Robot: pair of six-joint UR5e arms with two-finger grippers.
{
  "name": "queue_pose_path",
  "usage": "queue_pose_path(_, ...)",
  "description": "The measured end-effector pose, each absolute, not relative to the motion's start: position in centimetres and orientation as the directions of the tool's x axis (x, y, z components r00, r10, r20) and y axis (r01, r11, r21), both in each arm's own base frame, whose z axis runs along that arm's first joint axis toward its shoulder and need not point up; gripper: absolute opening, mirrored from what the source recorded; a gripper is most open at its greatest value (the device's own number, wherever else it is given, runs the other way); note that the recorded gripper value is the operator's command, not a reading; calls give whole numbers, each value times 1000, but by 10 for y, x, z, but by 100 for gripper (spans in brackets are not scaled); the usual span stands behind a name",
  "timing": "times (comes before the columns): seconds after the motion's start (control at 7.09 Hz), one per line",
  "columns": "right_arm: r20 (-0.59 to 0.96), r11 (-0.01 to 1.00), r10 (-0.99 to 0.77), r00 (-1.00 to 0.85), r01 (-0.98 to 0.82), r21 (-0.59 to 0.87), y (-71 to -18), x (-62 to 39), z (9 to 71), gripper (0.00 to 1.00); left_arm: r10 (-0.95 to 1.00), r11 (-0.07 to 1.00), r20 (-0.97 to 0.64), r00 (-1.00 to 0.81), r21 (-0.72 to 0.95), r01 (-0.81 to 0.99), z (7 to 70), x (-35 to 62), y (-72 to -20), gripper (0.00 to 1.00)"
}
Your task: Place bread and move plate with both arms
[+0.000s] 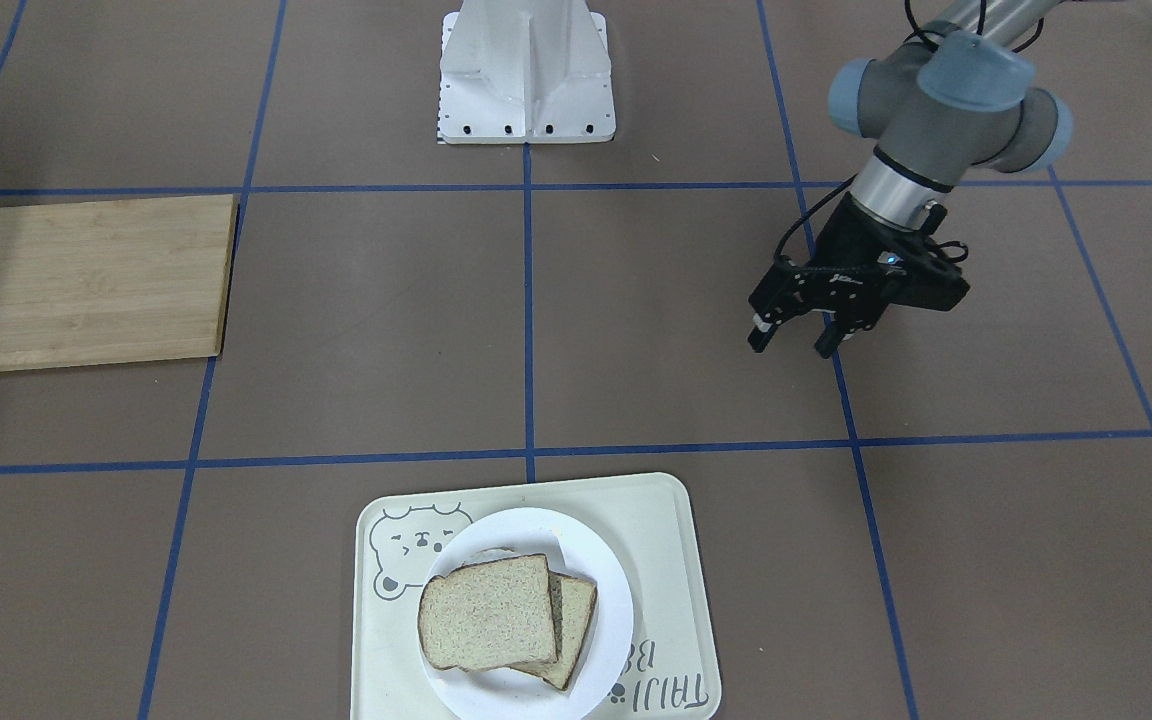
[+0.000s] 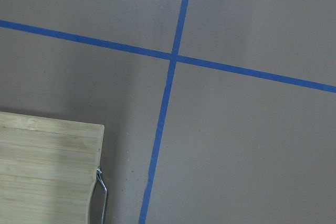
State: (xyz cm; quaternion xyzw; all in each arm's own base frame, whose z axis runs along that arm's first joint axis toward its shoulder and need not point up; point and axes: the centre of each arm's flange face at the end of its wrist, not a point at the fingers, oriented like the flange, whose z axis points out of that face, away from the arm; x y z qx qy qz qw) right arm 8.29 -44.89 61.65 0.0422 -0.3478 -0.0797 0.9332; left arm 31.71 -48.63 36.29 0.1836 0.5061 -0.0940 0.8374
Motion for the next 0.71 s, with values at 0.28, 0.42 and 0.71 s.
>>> queue_pose_path(0.28,642,984,-178,745,120,133,-448,83,619,100,251,907,-723,644,409,105,447,196,-498,98)
queue_pose_path(0.42,644,984,-177,745,120,131,-447,83,620,100,317,900,-657,683,436,1,482,135,-506,98)
queue_pose_path(0.71,647,984,-175,743,120,129,-445,83,621,100,361,913,-573,735,377,-155,545,42,-510,98)
